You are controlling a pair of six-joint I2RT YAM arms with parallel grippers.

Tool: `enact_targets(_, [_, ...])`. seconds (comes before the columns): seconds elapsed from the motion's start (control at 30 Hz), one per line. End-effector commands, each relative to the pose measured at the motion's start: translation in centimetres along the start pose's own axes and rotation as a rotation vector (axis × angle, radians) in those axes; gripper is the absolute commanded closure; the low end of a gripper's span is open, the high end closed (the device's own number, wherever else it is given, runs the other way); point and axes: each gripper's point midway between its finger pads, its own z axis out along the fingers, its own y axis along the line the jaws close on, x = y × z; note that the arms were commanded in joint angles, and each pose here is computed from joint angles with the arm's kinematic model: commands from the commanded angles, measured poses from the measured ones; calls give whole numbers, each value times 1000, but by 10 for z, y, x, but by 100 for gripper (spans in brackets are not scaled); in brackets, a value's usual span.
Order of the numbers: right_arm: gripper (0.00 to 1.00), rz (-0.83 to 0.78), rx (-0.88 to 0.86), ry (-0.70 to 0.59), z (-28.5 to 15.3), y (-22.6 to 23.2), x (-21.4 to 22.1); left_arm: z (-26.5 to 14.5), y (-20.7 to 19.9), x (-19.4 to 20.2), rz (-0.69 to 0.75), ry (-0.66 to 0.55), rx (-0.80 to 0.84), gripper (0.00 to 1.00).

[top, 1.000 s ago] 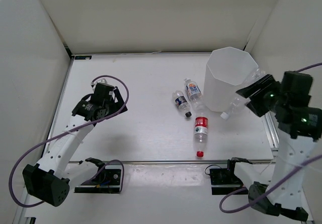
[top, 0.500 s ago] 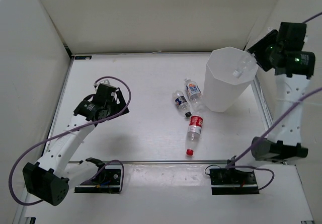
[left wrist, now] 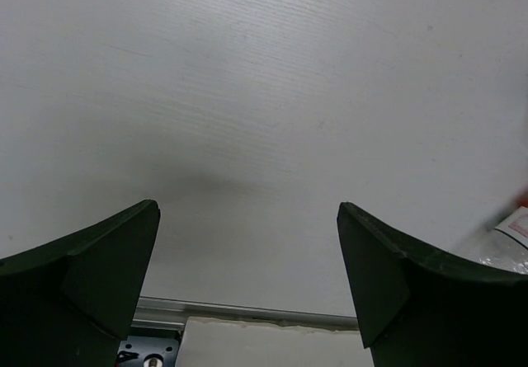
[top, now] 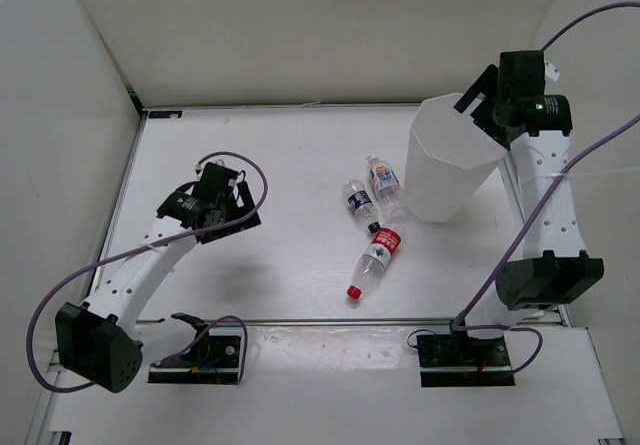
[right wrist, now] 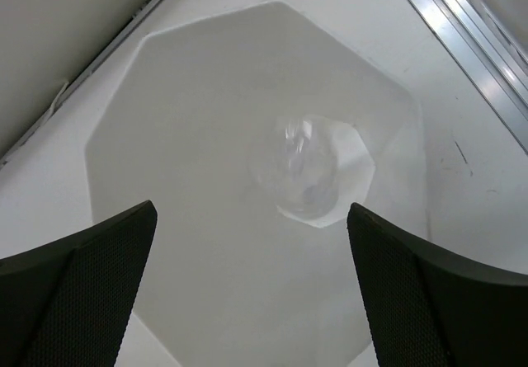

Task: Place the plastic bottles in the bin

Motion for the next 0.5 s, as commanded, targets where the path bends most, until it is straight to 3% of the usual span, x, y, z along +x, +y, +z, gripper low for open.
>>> enact_targets(0.0, [0,36,-34,-80,-31,-8,-18,-13,-24,-8,18,10,108,0])
enact_targets(0.2, [0,8,-224,-66,-94,24,-4,6,-40,12,21,178,119,0])
enact_targets(0.37, [0,3,-320,125,-126,37,90,13,-41,22,16,251,99,0])
enact_targets(0.47, [0,15,-262,274,-109,26,151,5,-49,14,38,203,165,0])
